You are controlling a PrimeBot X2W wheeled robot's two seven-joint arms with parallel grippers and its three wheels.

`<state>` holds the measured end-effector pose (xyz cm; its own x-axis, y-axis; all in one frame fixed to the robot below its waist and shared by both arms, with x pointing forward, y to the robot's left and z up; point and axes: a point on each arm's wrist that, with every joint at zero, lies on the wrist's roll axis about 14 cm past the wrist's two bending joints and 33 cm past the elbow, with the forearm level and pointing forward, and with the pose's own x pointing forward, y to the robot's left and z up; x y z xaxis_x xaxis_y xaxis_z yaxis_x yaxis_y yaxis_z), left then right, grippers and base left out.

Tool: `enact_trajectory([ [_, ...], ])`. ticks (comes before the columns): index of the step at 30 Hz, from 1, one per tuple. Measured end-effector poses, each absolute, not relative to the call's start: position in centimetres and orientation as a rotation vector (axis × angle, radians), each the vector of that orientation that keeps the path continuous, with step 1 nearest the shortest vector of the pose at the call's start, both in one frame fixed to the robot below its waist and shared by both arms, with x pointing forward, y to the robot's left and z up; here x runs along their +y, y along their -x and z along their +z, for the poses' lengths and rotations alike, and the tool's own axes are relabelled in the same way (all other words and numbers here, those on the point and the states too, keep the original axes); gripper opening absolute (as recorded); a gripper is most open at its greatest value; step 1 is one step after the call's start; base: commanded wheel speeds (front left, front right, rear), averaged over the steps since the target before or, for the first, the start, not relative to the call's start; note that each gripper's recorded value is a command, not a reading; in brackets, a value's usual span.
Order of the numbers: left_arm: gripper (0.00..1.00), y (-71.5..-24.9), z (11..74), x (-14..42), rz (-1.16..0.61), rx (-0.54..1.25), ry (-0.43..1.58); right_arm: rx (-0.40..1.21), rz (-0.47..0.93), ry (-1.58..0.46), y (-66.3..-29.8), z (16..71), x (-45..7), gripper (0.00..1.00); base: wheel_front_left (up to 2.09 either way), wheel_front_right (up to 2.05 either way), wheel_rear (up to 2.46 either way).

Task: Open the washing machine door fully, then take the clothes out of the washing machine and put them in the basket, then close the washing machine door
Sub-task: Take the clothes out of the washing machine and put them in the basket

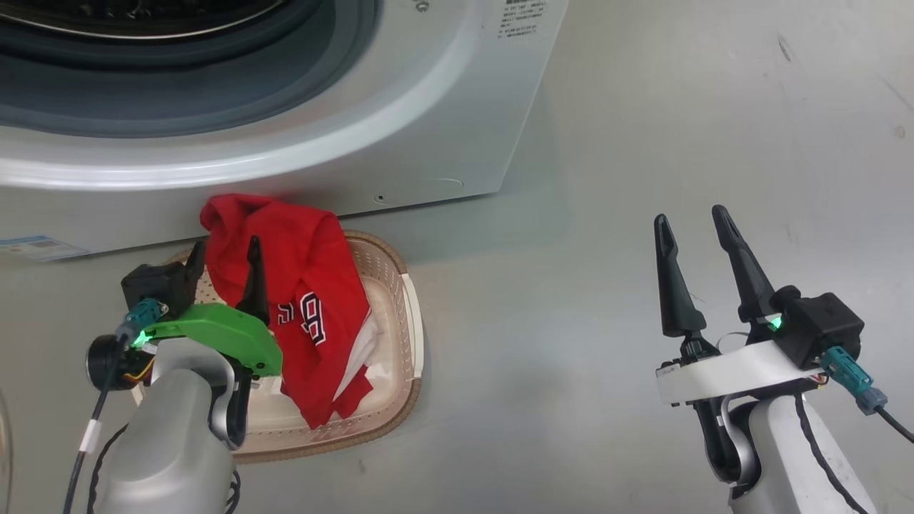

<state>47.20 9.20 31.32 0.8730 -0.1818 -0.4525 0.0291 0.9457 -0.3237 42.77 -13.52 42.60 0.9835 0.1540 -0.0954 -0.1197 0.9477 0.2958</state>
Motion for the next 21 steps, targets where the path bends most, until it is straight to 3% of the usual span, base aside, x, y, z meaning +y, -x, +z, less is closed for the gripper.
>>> enact_trajectory([
  [12, 1.0, -46.7, 37.4, 10.2, -0.127, 0.323, 0.254, 0.114, 0.181, -0.305, -41.4, 43.5, -12.0, 1.0, 0.0, 0.0, 0.0],
  [21, 1.0, -43.8, 38.3, 9.7, -0.15, 0.304, 0.195, 0.116, 0.201, -0.309, -40.4, 43.9, -11.3, 1.0, 0.0, 0.0, 0.0],
])
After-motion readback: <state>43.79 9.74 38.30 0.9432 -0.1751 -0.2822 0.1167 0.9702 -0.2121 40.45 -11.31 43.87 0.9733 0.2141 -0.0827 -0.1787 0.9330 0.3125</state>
